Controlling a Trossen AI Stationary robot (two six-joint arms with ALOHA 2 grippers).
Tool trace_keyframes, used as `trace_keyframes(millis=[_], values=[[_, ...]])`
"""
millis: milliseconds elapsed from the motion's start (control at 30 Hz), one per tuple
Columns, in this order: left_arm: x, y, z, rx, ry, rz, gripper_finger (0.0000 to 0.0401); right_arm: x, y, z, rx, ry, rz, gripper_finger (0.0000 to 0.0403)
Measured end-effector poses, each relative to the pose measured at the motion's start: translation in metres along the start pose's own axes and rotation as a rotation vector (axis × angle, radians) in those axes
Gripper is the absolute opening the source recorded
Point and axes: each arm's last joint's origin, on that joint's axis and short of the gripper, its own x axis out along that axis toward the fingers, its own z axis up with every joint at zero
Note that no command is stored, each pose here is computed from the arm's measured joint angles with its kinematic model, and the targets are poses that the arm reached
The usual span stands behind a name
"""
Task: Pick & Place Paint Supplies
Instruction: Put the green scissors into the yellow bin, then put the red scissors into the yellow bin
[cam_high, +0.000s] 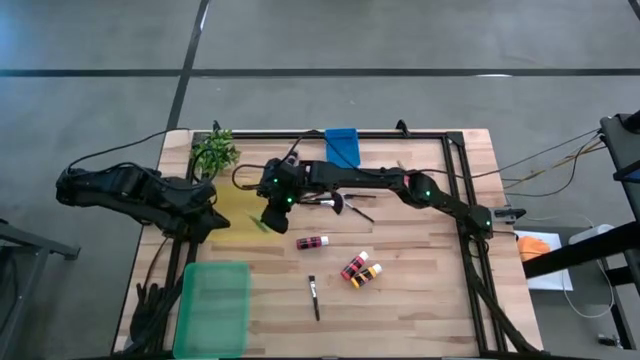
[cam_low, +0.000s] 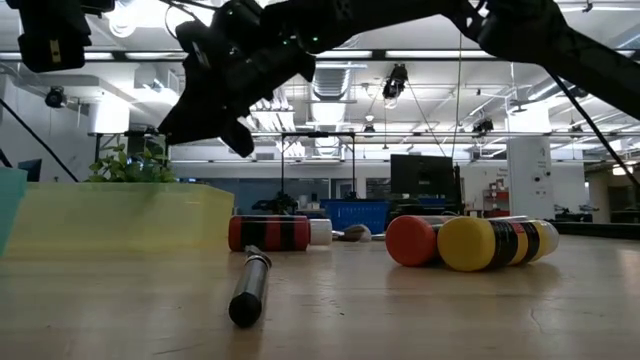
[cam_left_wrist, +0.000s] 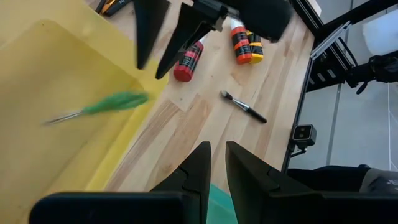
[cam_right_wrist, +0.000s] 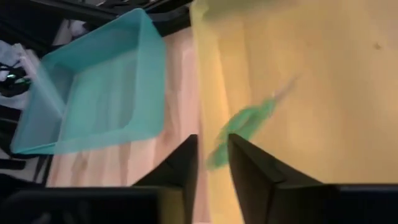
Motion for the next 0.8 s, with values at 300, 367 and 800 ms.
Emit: trace_keyframes(millis=[300,367,800], values=[[0.0,0.0,0.0,0.01,-0.005,0.006,0.0061,-0.04,-0.011,0.007,0.068,0.053,-0.11,0.0161],[0.0,0.0,0.0,0.024,-0.011,0.012,0.0061,-0.064,-0.009,0.003,0.11,0.128,-0.223,0.0161],[0.003,-0.003,0.008,0.05,-0.142,0.068,0.006,-0.14,0.006,-0.059,0.226,0.518,-0.675,0.0162]])
